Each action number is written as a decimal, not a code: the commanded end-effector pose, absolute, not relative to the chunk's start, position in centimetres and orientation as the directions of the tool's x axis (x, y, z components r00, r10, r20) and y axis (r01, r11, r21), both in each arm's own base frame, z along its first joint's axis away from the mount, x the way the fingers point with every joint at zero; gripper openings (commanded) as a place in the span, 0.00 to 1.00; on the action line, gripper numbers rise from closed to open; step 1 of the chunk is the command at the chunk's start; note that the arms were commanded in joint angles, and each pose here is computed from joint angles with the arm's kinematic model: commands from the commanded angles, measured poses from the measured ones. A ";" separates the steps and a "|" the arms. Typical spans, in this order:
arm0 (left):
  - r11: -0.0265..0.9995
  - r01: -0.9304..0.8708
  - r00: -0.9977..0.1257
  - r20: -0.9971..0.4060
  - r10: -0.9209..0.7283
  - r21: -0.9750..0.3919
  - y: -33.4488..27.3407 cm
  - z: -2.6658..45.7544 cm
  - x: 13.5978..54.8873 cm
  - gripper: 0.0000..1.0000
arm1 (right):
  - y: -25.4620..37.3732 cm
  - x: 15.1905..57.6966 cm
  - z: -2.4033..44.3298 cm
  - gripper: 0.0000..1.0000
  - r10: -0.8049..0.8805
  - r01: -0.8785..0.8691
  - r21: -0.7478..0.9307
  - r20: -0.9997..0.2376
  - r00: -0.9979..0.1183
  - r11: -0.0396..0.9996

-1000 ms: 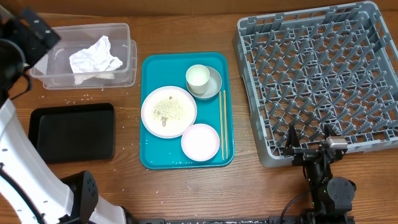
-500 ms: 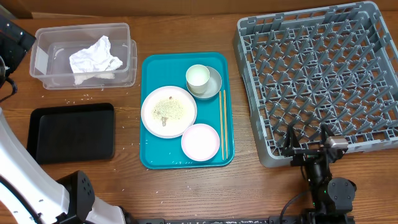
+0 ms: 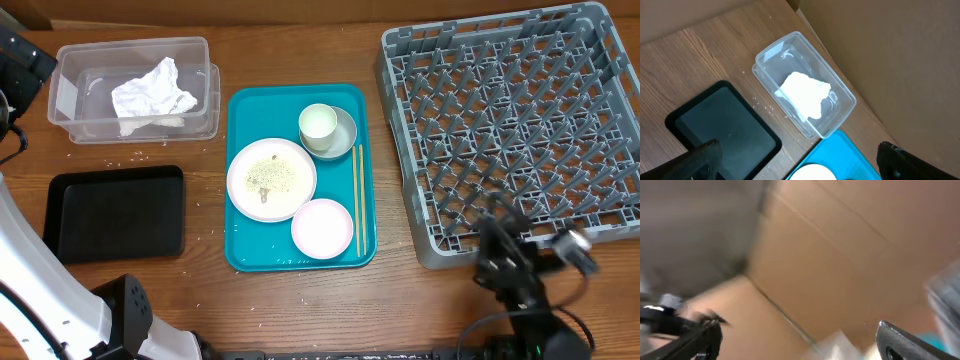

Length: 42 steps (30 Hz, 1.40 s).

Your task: Sort waste into correct bins and load items into the dishwasher

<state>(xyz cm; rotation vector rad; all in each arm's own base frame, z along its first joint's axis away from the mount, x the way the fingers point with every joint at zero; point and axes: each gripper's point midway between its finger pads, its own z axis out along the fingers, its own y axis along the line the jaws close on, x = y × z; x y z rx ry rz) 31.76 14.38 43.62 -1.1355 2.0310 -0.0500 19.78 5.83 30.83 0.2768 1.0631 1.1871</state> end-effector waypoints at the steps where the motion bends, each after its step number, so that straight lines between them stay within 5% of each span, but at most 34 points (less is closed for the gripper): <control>1: 0.592 -0.704 -0.265 -0.628 -0.732 -0.392 14.2 44.3 31.0 1.00 | 2.9 18.8 33.9 1.00 0.926 -0.626 0.703 -0.367 0.088 0.337; 4: 0.592 -0.704 -0.265 -0.628 -0.732 -0.392 14.2 44.3 31.0 1.00 | 2.9 17.7 37.3 1.00 0.899 -0.637 0.655 -0.413 0.149 0.407; 7: 0.592 -0.704 -0.265 -0.628 -0.732 -0.392 14.2 44.3 31.0 1.00 | 4.9 16.6 42.9 1.00 0.721 -0.619 0.465 -0.644 0.254 0.633; 9: 0.592 -0.704 -0.265 -0.628 -0.732 -0.392 14.2 44.3 31.0 1.00 | 5.9 17.0 44.6 1.00 0.637 -0.598 0.405 -0.732 0.241 0.692; 13: 0.592 -0.704 -0.265 -0.628 -0.732 -0.392 14.2 44.3 31.0 1.00 | 8.4 18.6 48.3 1.00 0.494 -0.587 0.371 -0.868 0.057 0.720; 21: 0.592 -0.704 -0.265 -0.628 -0.732 -0.392 14.2 44.3 31.0 1.00 | 13.6 22.3 51.3 1.00 0.261 -0.662 0.431 -0.902 -0.345 0.613; 24: 0.592 -0.704 -0.265 -0.628 -0.732 -0.392 14.2 44.3 31.0 1.00 | 16.3 23.9 48.8 1.00 0.112 -0.663 0.443 -0.870 -0.479 0.604; 29: 0.592 -0.704 -0.265 -0.628 -0.732 -0.392 14.2 44.3 31.0 1.00 | 21.9 25.9 39.0 0.99 -0.204 -0.540 0.327 -0.679 -0.705 0.776; 37: 0.592 -0.704 -0.265 -0.628 -0.732 -0.392 14.2 44.3 31.0 1.00 | 30.0 23.0 24.2 1.00 -0.567 -0.617 0.183 -0.259 -0.782 0.766; 42: 0.592 -0.704 -0.265 -0.628 -0.732 -0.392 14.2 44.3 31.0 1.00 | 33.2 21.0 19.1 1.00 -0.612 -0.598 0.315 -0.063 -0.788 0.737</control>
